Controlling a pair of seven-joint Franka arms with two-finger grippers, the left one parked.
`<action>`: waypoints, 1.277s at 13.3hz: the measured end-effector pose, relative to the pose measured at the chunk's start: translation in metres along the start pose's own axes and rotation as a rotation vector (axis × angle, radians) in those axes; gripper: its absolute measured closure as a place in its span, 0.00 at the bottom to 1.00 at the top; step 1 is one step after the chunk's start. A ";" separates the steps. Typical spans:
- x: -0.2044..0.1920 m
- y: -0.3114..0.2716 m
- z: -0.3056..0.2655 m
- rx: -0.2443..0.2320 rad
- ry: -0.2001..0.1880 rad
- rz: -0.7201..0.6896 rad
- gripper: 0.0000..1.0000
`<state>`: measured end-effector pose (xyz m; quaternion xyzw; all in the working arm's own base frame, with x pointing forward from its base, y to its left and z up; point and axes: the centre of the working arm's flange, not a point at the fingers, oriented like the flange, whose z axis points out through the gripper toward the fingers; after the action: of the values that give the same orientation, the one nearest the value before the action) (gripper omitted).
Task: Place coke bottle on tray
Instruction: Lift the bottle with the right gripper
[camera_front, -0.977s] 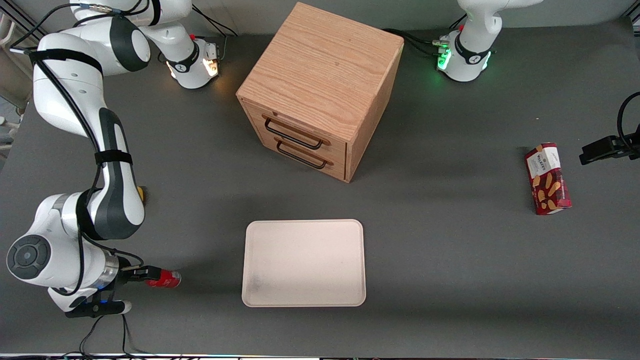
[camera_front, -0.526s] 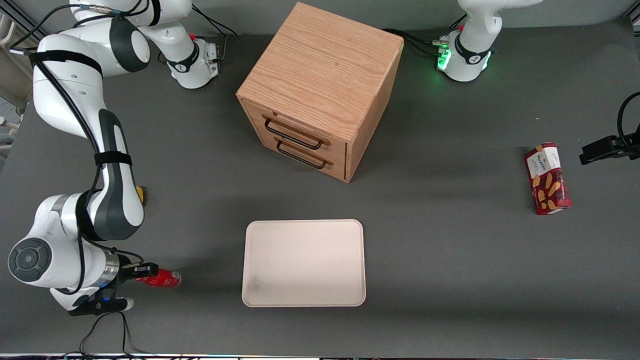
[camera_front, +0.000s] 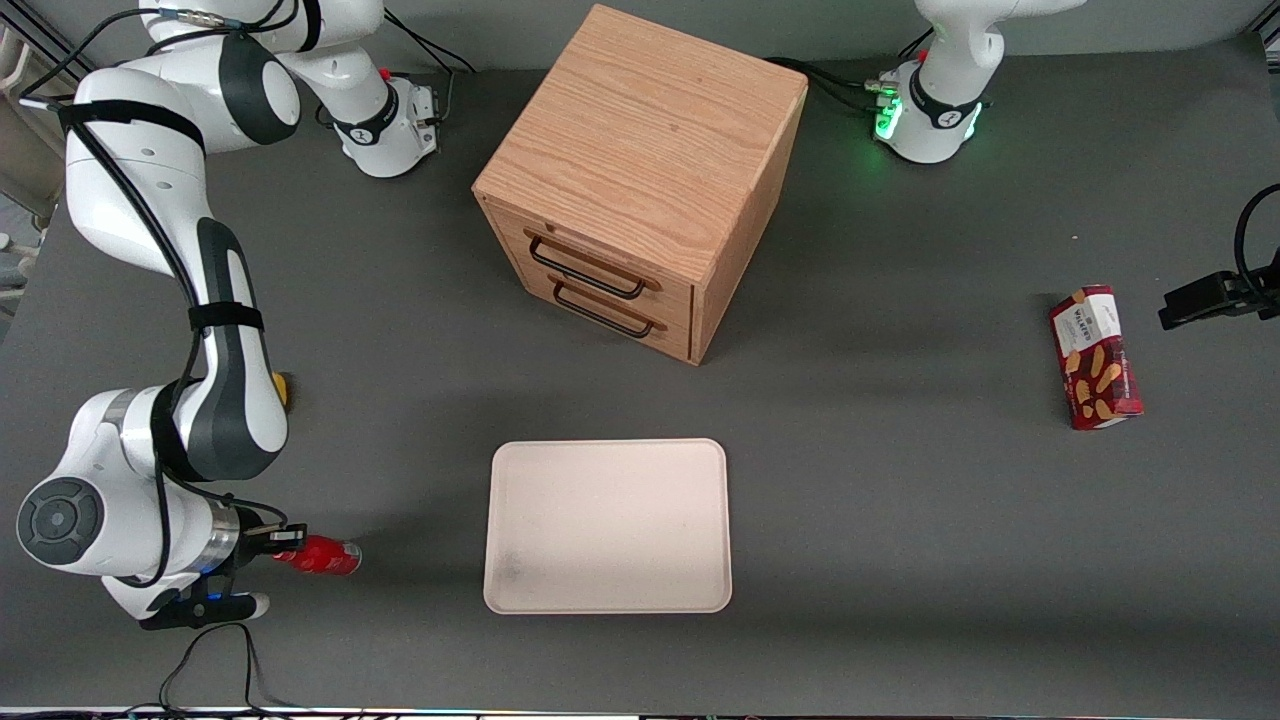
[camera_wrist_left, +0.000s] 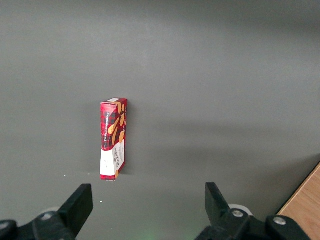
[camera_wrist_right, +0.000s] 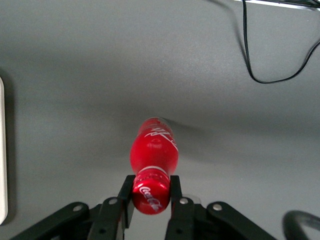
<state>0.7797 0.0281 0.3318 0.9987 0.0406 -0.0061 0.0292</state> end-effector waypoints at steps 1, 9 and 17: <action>-0.001 0.001 0.000 0.000 -0.007 0.001 0.69; -0.037 0.024 -0.098 -0.011 -0.119 0.037 0.69; -0.140 0.035 -0.286 -0.013 -0.149 0.068 0.69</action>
<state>0.6462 -0.0009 0.6215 0.9961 0.0045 -0.0794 0.0386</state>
